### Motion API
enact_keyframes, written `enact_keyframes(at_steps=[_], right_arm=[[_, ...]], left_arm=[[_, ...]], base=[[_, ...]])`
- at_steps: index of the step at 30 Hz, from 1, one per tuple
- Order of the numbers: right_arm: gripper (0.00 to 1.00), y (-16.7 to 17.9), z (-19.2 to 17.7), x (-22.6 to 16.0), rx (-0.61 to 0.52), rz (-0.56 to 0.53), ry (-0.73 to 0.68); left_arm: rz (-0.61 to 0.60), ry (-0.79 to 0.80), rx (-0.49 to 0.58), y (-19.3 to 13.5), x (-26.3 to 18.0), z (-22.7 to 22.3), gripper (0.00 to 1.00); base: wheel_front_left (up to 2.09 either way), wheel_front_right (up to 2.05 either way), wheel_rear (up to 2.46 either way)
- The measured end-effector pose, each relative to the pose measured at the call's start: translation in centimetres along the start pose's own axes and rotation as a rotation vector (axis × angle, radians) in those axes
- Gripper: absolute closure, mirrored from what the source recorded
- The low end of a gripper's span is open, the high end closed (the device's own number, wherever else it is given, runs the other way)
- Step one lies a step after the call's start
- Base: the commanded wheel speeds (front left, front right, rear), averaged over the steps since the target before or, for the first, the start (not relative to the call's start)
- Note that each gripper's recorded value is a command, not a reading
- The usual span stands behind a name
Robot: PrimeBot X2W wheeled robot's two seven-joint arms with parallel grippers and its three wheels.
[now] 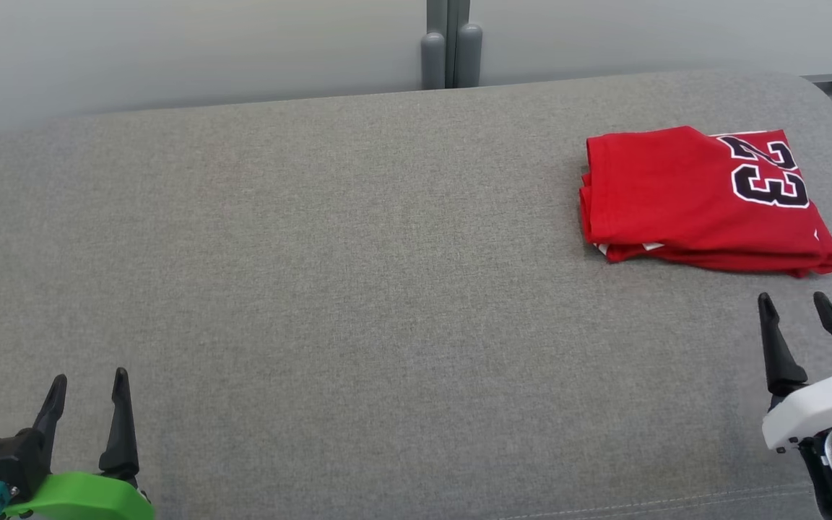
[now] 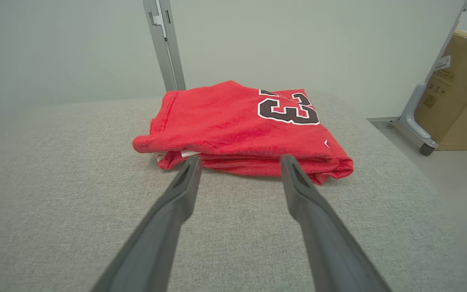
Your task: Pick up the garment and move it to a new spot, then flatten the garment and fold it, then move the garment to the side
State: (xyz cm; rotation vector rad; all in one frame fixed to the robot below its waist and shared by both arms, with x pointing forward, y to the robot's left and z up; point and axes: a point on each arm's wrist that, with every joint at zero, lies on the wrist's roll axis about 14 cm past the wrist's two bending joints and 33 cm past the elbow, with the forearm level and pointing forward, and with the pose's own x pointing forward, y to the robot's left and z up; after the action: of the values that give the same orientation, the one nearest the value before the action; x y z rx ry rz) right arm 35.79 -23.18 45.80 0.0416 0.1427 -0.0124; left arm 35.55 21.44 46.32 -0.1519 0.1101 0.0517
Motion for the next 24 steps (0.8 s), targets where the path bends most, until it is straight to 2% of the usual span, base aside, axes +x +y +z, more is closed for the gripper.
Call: enact_keyframes(at_steps=[1,2,9,14,24], right_arm=[[0.0,-0.5,0.1,-0.2,-0.008,-0.015,-0.004],[1.0,-1.0,0.1,-0.4,-0.016,-0.029,-0.006],[1.0,0.7,-3.2,-1.7,0.048,-0.032,0.079],[1.0,0.5,-3.2,-1.7,0.098,-0.047,0.085],[1.0,0.7,-3.2,-1.6,0.25,-0.073,0.102]], left_arm=[[-0.004,-0.007,0.002,-0.1,0.0,0.1,0.0],[-0.005,-0.011,0.001,-0.2,0.1,0.2,1.0],[-0.002,0.049,-0.048,-1.4,-0.4,-2.0,1.0],[0.004,0.063,-0.086,-1.4,-0.5,-2.2,1.0],[0.034,0.09,-0.228,-1.0,-0.6,-2.4,1.0]], base=[[0.0,0.0,0.0],[0.0,0.0,0.0],[0.0,0.0,0.0],[0.0,0.0,0.0],[0.0,0.0,0.0]])
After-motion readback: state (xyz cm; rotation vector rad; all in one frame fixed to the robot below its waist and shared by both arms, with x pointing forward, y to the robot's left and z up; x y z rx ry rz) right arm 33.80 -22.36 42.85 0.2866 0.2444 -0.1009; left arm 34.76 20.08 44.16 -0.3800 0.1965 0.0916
